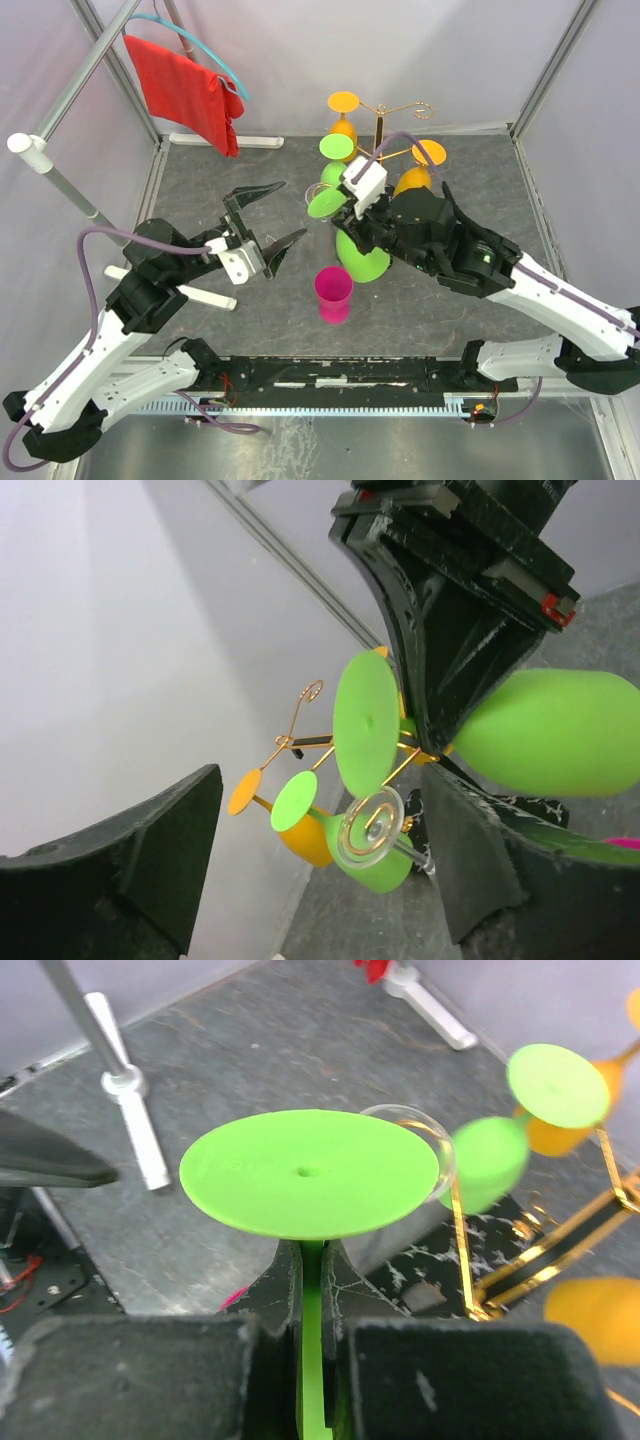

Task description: Place the wine glass upside down on the wine glass rack

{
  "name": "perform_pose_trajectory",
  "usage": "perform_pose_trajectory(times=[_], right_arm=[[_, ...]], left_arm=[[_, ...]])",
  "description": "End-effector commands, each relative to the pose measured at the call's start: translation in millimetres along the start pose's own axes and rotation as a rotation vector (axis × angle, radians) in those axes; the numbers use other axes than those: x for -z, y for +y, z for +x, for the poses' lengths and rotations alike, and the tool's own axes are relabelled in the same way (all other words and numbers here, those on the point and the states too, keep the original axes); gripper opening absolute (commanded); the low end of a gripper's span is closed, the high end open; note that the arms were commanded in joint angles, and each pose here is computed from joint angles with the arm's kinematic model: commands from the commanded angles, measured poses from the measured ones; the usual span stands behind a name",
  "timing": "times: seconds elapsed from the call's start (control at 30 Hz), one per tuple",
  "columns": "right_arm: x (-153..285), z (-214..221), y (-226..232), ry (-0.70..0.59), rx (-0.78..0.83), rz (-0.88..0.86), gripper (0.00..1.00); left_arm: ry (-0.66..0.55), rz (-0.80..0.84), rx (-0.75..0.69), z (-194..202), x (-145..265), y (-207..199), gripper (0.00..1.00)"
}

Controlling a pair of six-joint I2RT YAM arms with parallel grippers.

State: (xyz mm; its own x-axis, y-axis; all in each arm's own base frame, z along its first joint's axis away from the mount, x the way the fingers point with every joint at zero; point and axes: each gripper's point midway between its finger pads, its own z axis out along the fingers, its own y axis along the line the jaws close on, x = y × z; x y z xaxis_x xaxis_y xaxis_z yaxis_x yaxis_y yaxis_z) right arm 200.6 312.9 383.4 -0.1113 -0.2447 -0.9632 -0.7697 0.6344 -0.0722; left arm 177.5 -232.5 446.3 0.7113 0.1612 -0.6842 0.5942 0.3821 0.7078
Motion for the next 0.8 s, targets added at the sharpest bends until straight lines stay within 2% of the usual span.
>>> perform_pose_trajectory(times=[0.0, 0.03, 0.23, 0.4, 0.63, 0.77], right_arm=[[47.3, -37.3, -49.3, -0.133, -0.008, 0.211, 0.01], [56.6, -43.1, -56.7, -0.148, -0.005, 0.241, 0.01], [96.2, -69.3, -99.0, -0.186, 0.036, 0.411, 0.01], [100.3, -81.4, -126.7, -0.202, 0.053, 0.466, 0.01], [43.5, -95.8, -143.6, -0.163, 0.062, 0.405, 0.01], [15.5, -120.8, -174.5, -0.212, 0.031, 0.392, 0.01]], left_arm=[[-0.023, -0.052, 0.074, -6.5, 6.2, 4.5, 0.94], [-0.028, -0.049, 0.089, -8.1, 7.9, 2.7, 1.0], [-0.03, -0.08, 0.237, -11.5, 9.4, 4.7, 0.99], [0.04, -0.102, 0.32, 2.2, -1.4, 9.8, 0.99], [0.045, -0.089, 0.363, 12.4, -16.3, 4.9, 0.99], [0.047, -0.099, 0.373, 17.6, -19.6, 4.1, 0.99]])
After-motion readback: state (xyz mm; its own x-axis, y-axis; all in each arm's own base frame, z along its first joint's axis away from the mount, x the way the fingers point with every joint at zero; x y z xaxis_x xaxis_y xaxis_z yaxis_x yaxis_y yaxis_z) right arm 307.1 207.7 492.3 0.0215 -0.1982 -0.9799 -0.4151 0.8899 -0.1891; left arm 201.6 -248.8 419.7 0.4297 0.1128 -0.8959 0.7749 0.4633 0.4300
